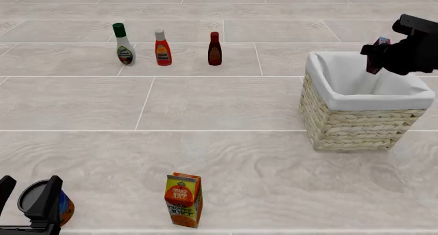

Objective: Pick the chocolate pudding and place it in the basket.

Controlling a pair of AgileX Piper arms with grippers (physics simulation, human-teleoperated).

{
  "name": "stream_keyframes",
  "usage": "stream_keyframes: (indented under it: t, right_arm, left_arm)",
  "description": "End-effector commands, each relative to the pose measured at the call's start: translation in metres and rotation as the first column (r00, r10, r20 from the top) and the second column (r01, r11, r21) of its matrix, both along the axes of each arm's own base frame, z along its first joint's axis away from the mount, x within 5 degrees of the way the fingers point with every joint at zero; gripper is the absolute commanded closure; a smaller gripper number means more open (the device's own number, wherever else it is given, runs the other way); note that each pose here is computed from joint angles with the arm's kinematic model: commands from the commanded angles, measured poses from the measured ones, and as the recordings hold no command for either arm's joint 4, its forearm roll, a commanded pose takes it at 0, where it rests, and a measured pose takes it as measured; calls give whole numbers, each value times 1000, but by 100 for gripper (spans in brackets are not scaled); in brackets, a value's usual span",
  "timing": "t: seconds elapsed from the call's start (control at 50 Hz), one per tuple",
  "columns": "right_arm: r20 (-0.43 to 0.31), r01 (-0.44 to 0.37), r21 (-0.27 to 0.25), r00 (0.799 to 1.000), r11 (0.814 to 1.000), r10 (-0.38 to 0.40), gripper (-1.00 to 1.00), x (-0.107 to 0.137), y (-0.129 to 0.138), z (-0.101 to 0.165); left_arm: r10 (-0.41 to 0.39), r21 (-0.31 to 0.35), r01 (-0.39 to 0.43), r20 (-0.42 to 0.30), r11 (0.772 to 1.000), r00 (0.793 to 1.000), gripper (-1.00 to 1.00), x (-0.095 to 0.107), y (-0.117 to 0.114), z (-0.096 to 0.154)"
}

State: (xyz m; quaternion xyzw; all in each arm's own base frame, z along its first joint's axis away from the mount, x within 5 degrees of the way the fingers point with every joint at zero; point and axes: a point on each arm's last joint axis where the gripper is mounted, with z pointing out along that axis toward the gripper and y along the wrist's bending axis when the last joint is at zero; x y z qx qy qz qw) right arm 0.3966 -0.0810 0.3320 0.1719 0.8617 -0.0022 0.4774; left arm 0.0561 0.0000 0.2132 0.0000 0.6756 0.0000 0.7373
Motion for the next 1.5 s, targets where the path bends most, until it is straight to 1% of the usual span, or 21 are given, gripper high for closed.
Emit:
stream_keyframes:
  t: [0.02, 0.36, 0.66, 0.9, 1.08, 1.34, 1.38, 1.4, 1.5]
  right_arm:
    - [-24, 16, 22, 1000, 1000, -16, 100, 4, -3, -11]
    - [-58, 32, 40, 998, 999, -30, 100, 6, -6, -22]
    - [-92, 45, 69, 995, 997, -39, 100, 10, -4, -33]
    - [-106, 52, 74, 993, 996, -44, 100, 10, -6, -41]
    - [-108, 58, 72, 993, 996, -50, 100, 10, -9, -41]
    - [-102, 44, 85, 994, 995, -35, 100, 13, 1, -41]
    - [-101, 36, 92, 995, 995, -27, 100, 15, 6, -41]
    - [-97, 35, 90, 995, 995, -26, -100, 14, 6, -40]
    - [-96, 34, 90, 995, 995, -25, -100, 15, 7, -39]
  left_arm:
    - [0, 0, 0, 0, 1000, 1000, -100, 0, 0, 0]
    - [0, 0, 0, 0, 1000, 1000, -100, 0, 0, 0]
    - [0, 0, 0, 0, 1000, 1000, -100, 0, 0, 0]
    - [0, 0, 0, 0, 1000, 1000, -100, 0, 0, 0]
    - [0, 0, 0, 0, 1000, 1000, -100, 0, 0, 0]
    - [0, 0, 0, 0, 1000, 1000, -100, 0, 0, 0]
    - [0, 0, 0, 0, 1000, 1000, -100, 0, 0, 0]
    - [0, 0, 0, 0, 1000, 1000, -100, 0, 0, 0]
    - [0, 0, 0, 0, 1000, 1000, -100, 0, 0, 0]
